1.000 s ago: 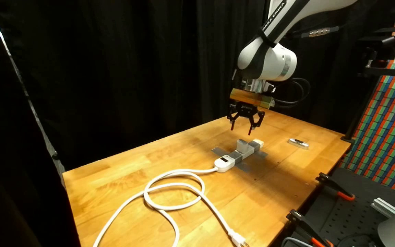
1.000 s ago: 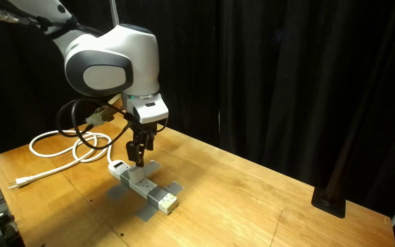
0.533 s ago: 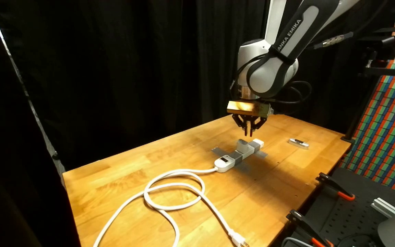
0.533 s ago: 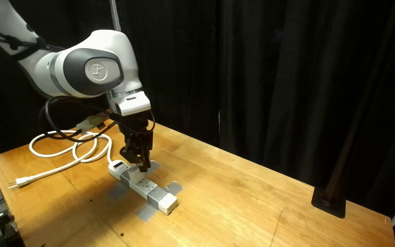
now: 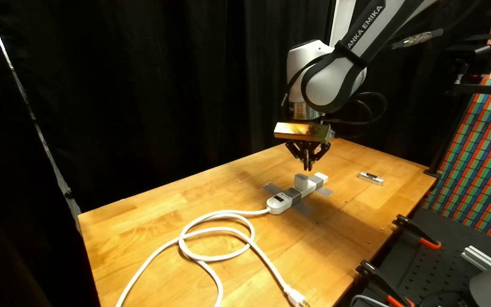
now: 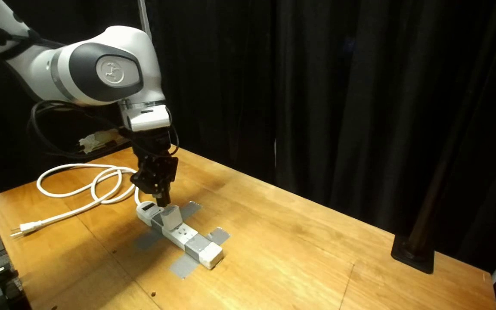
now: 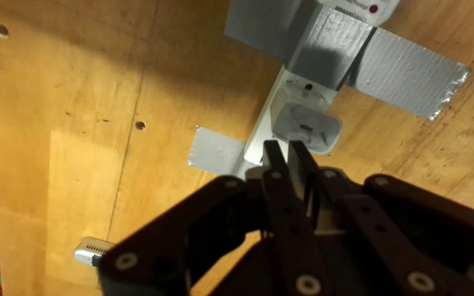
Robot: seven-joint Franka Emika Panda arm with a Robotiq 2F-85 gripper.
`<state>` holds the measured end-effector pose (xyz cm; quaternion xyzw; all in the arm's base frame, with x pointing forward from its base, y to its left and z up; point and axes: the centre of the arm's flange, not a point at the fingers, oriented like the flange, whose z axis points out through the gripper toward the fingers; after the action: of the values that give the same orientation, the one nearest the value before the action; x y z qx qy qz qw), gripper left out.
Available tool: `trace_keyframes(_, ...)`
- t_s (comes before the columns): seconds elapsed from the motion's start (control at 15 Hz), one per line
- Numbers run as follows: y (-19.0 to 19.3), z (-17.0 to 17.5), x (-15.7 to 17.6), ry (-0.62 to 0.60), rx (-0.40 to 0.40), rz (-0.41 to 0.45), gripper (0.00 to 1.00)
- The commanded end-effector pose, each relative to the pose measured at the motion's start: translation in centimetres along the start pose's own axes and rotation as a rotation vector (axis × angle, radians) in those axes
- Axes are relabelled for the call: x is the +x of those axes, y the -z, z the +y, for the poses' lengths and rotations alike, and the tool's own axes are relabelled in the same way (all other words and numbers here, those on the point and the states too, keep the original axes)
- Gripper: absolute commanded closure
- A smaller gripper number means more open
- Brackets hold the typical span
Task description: Plug the charger into the adapter
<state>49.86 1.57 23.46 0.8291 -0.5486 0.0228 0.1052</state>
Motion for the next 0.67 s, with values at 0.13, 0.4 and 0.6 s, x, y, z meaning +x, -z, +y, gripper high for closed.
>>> trace_keyframes(0.13,0.5,-0.2,-0.6,-0.066,0.006,-0.089,0.90)
trace_keyframes(0.4,0.0,-0.6,-1.0,-0.108,0.063,-0.151,0.89)
trace_keyframes(0.6,-0.2,-1.1,-0.7,-0.131,0.102,-0.161,0.90)
